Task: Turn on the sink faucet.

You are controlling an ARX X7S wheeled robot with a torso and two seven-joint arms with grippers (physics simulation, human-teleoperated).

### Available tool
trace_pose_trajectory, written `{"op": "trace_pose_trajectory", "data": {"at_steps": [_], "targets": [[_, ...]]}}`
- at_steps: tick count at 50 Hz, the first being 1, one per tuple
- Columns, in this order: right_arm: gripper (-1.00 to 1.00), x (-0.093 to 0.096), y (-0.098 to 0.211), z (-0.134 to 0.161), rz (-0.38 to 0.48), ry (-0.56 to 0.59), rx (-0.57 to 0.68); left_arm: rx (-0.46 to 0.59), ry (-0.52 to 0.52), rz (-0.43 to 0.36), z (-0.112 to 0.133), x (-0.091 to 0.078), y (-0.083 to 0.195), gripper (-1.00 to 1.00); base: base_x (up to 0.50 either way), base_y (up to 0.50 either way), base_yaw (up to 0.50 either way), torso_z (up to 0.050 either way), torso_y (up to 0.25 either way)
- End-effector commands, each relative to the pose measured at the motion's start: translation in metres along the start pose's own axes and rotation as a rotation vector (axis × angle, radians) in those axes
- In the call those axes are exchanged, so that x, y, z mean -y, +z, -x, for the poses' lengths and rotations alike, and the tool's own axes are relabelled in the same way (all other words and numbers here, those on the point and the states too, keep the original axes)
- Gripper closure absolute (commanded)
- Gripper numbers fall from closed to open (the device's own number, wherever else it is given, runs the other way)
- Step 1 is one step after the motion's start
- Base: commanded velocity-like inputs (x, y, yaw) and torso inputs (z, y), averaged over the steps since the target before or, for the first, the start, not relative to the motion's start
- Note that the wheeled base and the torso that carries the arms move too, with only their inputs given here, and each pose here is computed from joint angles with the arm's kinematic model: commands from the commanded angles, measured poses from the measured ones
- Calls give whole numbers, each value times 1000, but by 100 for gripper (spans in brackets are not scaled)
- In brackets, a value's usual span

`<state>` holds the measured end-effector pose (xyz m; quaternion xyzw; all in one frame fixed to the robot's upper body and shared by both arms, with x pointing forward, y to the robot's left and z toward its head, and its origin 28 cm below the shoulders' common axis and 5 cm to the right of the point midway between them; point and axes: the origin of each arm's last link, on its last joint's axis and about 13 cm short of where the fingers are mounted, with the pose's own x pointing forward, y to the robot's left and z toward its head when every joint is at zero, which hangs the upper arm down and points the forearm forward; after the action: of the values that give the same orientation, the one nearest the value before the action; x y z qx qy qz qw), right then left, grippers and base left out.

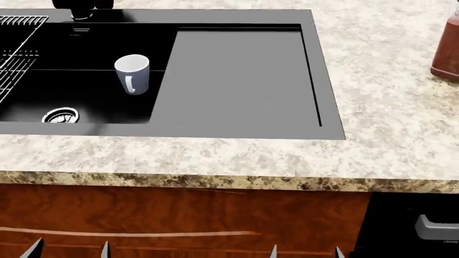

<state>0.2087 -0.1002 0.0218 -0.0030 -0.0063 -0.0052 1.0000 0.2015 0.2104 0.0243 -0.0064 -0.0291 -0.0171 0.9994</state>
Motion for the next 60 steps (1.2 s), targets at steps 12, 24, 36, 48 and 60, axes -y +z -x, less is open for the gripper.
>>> {"op": "trace_pose_trajectory", "data": {"at_steps": [12,24,36,48,60], "targets": [[-100,15,52,-2,50,-24,66,79,-57,-64,-1,-10,75,-100,0,0,0,50,8],[-100,30,119,-9,123,-32,150,146,-72,-127,-9,-17,141,-100,0,0,0,50,8],[-100,32,141,-9,181,-48,168,154,-78,-118,-9,-19,160,-100,0,292,0,50,8],[-100,29,149,-10,178,-39,181,159,-66,-119,-11,-24,163,-100,0,500,0,50,8],[-100,29,155,-7,184,-48,196,164,-60,-124,-9,-24,167,-100,0,500,0,50,7]]}}
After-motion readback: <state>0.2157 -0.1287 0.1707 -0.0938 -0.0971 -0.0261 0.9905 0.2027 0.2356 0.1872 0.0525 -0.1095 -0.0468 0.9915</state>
